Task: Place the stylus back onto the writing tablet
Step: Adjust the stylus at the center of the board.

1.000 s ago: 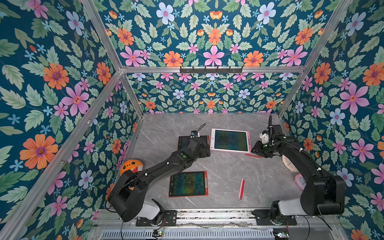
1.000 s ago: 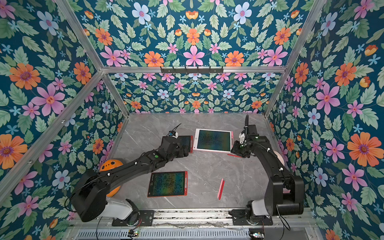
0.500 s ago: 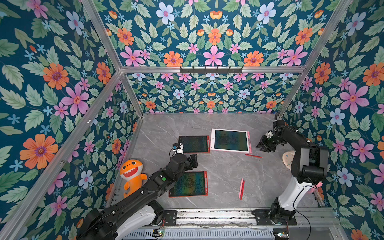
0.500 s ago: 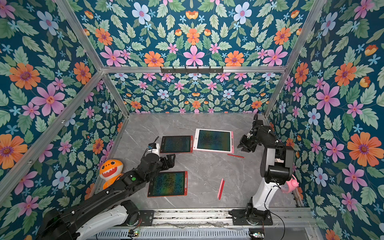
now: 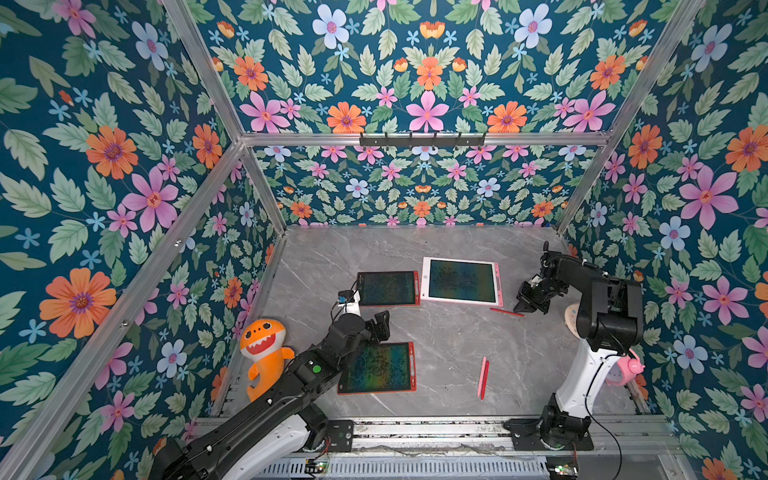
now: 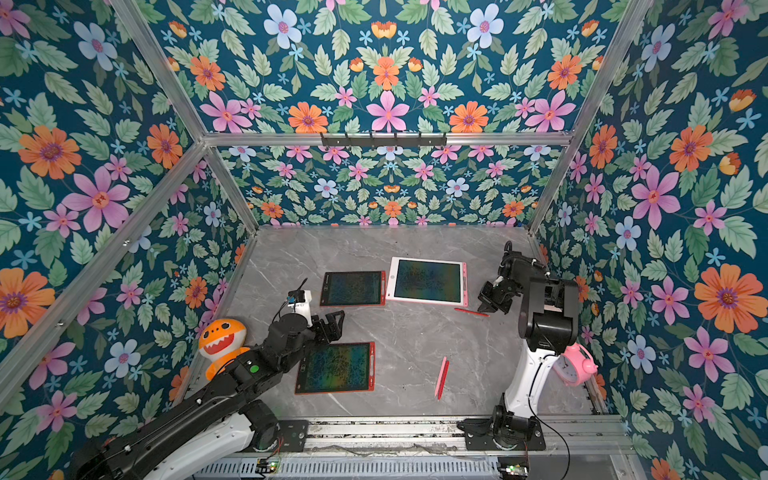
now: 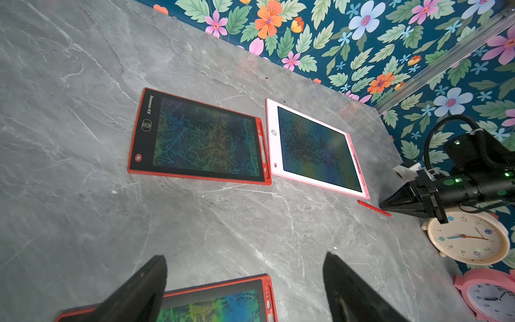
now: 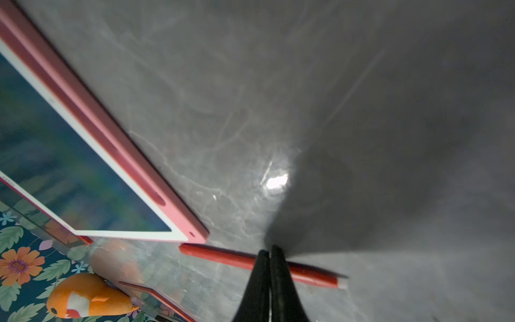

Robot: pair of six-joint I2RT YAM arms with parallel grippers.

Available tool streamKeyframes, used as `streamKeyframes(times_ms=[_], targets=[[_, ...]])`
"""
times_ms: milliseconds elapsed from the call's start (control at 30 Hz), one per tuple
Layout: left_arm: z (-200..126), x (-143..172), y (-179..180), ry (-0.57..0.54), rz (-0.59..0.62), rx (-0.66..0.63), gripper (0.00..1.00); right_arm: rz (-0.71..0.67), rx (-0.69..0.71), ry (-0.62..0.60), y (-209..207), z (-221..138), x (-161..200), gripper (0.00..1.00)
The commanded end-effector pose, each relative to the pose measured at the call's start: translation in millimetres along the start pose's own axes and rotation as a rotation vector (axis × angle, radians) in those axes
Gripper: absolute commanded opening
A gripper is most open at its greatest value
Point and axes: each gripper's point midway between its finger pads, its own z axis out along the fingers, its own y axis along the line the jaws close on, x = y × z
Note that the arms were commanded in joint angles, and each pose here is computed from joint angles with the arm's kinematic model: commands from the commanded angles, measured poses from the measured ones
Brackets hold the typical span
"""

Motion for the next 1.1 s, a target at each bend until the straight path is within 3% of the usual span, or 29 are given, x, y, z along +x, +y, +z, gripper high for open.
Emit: streamKeyframes(times_ms=[0,267,433,633,800,1067], targets=[[-1,1,4,-0.001,0.004,-0.014,0.92,-0.014,0.043,0.031,-10,9,17,0.08],[1,3,5,0.005,0.002,-0.019,0.92,0.002,0.016,0.041,-18,19,65,0.09],[1,4,5,0.011,0.010,-0.024,0.92,-0.025,0.007,0.041,-14,16,82,0.20],[0,3,5,0.014,0.012,-0.027,0.93,-0.087,0.039,-0.007,-3,-3,78,0.30],[-2,2,4,0.016,0.013,-0.026,0.93,-0.128,0.115,-0.001,-7,-4,67,0.31],[-4,3,7,0.023,0.015,-0.039,0.93,-0.195,0.117,0.032,7,10,62,0.31]])
